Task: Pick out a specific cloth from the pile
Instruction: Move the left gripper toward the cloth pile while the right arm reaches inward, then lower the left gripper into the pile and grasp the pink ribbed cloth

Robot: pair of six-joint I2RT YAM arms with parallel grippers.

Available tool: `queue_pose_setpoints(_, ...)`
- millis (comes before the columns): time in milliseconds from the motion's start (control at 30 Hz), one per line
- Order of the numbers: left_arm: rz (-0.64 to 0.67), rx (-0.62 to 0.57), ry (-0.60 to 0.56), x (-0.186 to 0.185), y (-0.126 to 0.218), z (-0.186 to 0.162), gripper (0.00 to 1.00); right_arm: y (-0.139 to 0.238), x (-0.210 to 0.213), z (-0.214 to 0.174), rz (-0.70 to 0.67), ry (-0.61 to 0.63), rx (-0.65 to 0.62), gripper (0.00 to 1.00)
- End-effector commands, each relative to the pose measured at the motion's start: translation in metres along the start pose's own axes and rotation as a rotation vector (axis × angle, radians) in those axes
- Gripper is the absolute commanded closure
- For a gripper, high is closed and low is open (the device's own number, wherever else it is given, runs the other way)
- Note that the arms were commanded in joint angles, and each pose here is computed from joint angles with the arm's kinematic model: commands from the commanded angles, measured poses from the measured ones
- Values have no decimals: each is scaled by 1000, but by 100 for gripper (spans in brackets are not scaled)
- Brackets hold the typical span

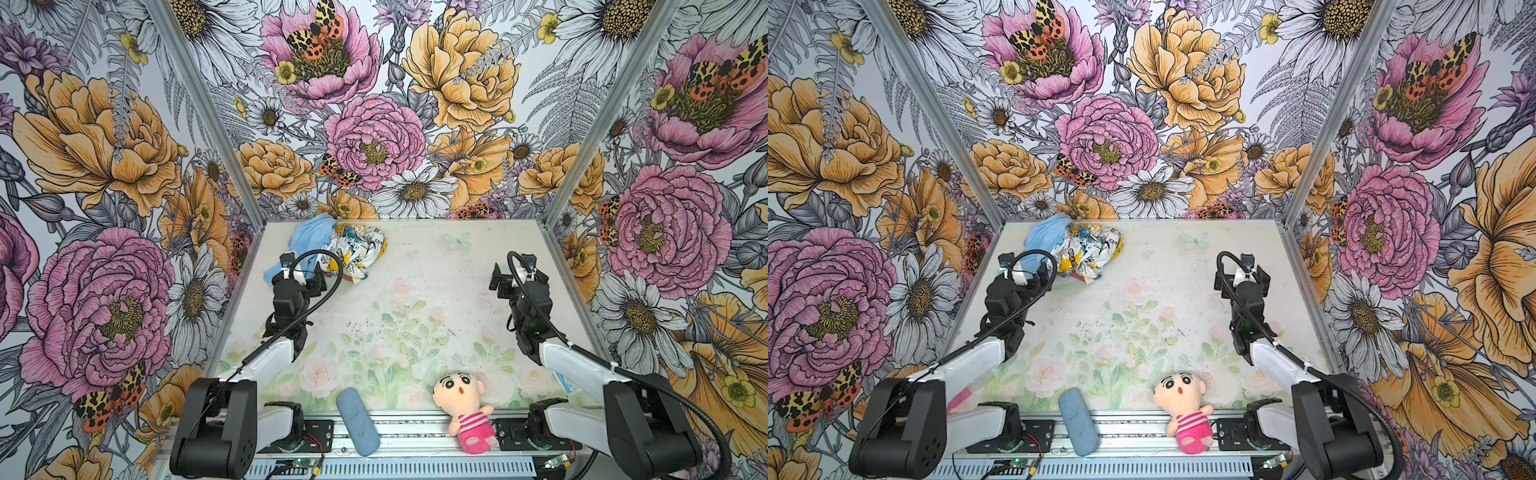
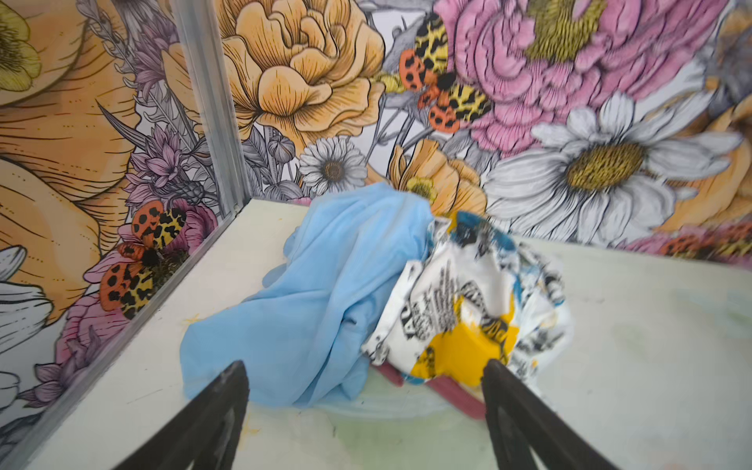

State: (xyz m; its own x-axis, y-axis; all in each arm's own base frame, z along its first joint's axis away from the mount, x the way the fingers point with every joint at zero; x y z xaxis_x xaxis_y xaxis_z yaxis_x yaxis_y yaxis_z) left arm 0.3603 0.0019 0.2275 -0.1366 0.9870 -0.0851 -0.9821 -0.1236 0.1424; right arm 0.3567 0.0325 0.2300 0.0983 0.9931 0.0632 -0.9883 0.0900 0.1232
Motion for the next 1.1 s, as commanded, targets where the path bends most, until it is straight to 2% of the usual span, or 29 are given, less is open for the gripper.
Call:
queue_pose_setpoints(0,0,308,186,0,3,-44,19,5,53,16,189,-54,116,1)
queue_pose_setpoints(100,-116,465,287,-24,-5,-71,28,14,114,23,336,-9,137,1)
queue_pose_setpoints(200,-189,572,344,-49,-11,-95,46,33,160,13,499,-37,131,1)
queue_pose_setpoints(333,-156,620,348,-69,-21,-113,51,57,191,-9,653,-46,85,1)
queue_pose_setpoints(500,-89,569,454,-76,-39,-127,59,68,211,-33,723,32,104,0)
queue_pose_setpoints(733,-60,447,713,-81,-56,-151,67,71,218,-40,734,71,101,0)
queue_pose_setpoints(867,9,431,758,-81,-61,-165,70,71,217,-40,733,84,96,1)
queue_pose_setpoints(967,28,406,761,-83,-64,-163,70,72,217,-39,734,85,92,1)
queue_pose_setpoints(1000,51,437,751,-82,-67,-178,70,72,217,-39,734,86,94,1)
queue_pose_setpoints(1067,63,447,765,-82,-70,-184,70,72,217,-39,736,87,96,1)
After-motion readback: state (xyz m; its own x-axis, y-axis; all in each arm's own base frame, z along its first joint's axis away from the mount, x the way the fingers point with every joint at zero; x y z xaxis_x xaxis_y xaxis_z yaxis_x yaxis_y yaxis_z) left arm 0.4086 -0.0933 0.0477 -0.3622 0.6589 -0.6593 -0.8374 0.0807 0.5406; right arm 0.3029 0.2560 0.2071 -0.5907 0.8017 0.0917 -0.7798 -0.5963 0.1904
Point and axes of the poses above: each gripper's point midway between its finger pads, its own y axis back along the fingers, its own x axis along the line the jaws close on, z = x × y, the point moved 3 cm from there along y, back along the fingers, and after that the axes turned 4 degrees about -y, right-handed, at the moved point
